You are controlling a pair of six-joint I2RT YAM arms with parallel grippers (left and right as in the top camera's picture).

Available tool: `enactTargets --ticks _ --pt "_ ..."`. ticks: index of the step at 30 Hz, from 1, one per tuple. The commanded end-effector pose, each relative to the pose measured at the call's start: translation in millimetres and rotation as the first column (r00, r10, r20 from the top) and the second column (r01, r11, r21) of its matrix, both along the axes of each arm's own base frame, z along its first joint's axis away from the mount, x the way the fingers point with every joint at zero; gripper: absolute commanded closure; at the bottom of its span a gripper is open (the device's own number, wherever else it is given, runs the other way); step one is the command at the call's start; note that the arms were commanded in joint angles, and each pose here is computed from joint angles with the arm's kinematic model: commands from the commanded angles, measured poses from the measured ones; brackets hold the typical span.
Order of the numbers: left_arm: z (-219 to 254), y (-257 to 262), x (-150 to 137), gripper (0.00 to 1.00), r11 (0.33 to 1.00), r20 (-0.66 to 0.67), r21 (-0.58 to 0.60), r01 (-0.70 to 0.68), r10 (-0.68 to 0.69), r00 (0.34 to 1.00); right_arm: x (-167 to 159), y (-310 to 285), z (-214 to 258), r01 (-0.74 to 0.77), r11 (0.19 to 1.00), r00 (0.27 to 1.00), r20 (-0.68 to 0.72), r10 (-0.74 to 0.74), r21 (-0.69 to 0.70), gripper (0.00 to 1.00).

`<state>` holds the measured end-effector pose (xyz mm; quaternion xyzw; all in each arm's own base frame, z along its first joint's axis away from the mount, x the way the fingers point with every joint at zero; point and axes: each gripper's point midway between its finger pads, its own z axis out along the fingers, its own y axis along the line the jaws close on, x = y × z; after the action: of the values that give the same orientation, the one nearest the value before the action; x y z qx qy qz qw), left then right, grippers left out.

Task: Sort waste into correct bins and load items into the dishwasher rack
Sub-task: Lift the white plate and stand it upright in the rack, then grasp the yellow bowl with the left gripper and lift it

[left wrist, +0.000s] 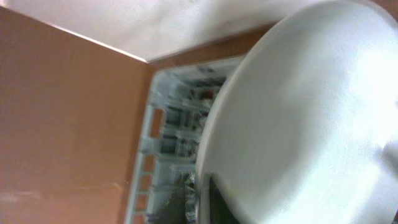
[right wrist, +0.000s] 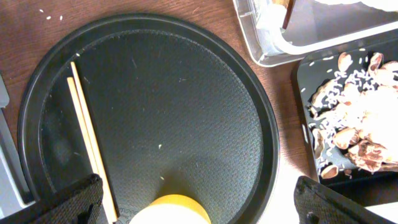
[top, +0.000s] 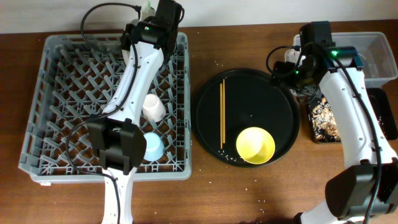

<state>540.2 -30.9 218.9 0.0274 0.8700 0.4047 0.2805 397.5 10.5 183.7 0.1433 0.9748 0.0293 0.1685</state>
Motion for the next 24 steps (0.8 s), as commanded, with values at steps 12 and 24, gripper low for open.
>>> enactTargets --ticks 12,24 --pt "-42 -244 -130 0.26 0.373 -0.258 -0.928 -0.01 -0.623 0.738 2 -3 7 0.014 1.0 1.0 0.017 -0.014 -0.008 0.02" --pt "-166 -320 -202 0.35 0.605 -0.485 -0.796 0.005 -0.643 0.593 -24 -126 109 0.319 0.944 0.923 0.196 -0.33 0.09 0.02"
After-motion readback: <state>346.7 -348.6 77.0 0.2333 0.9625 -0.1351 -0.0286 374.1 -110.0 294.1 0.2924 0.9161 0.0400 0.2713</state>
